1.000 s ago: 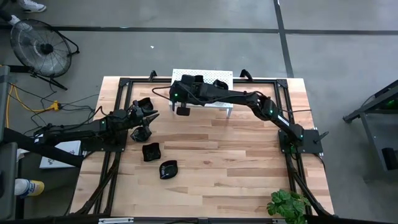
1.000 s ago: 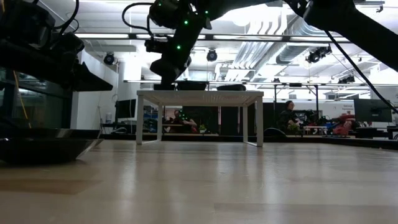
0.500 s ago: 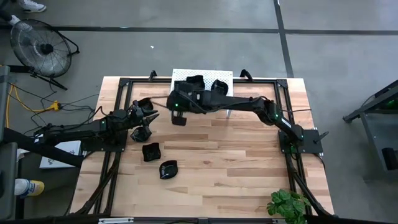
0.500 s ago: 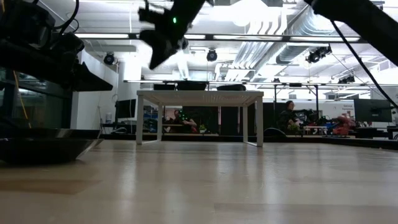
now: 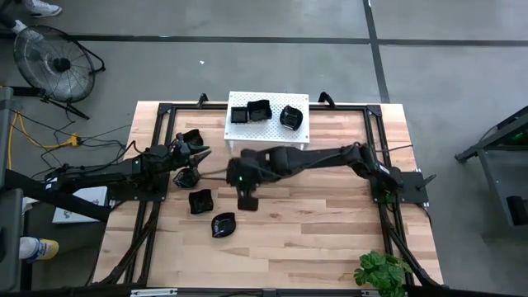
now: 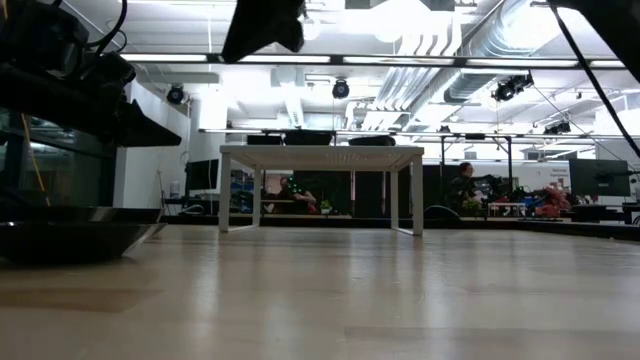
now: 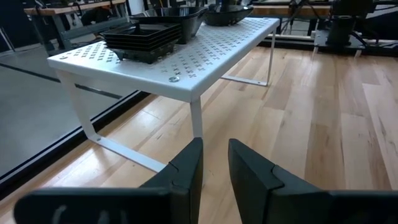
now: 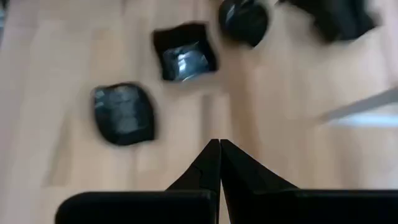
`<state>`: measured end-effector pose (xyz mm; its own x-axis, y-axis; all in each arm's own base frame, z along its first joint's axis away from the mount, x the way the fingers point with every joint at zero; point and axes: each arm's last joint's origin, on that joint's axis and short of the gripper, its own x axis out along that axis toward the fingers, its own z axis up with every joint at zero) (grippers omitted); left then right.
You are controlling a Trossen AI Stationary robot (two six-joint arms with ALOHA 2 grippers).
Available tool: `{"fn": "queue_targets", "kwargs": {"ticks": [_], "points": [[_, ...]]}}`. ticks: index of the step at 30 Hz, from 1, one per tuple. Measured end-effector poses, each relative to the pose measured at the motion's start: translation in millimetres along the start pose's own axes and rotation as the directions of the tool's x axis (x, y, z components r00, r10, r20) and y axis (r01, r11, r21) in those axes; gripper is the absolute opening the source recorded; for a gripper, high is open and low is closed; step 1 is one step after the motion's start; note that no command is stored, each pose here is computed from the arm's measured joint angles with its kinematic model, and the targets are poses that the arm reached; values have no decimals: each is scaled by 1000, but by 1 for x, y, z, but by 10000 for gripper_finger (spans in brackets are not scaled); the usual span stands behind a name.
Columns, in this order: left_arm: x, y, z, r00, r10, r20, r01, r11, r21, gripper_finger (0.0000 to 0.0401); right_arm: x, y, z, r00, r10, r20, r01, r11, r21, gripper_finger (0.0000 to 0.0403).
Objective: Pick & Place Mini shaped plates
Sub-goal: Stack the leaf shaped plate on top of the other leaf shaped plate on the shelf
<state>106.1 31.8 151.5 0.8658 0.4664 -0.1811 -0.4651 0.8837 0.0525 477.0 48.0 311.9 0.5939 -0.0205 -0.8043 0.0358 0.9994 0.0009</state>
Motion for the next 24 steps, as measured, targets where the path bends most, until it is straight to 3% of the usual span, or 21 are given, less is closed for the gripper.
{"fn": "queue_targets", "kwargs": {"ticks": [8,18,24], "points": [[0,0,0,1000,-1,0,1,1000,0,73,-4,35,-19,987,64,-150,-39,986,164,0],[0,0,0,1000,-1,0,1,1000,0,73,-13,82,-33,980,80,-183,-38,974,225,0],[0,0,0,1000,-1,0,1,1000,0,73,-1,100,-42,972,83,-219,-24,966,258,0]]}}
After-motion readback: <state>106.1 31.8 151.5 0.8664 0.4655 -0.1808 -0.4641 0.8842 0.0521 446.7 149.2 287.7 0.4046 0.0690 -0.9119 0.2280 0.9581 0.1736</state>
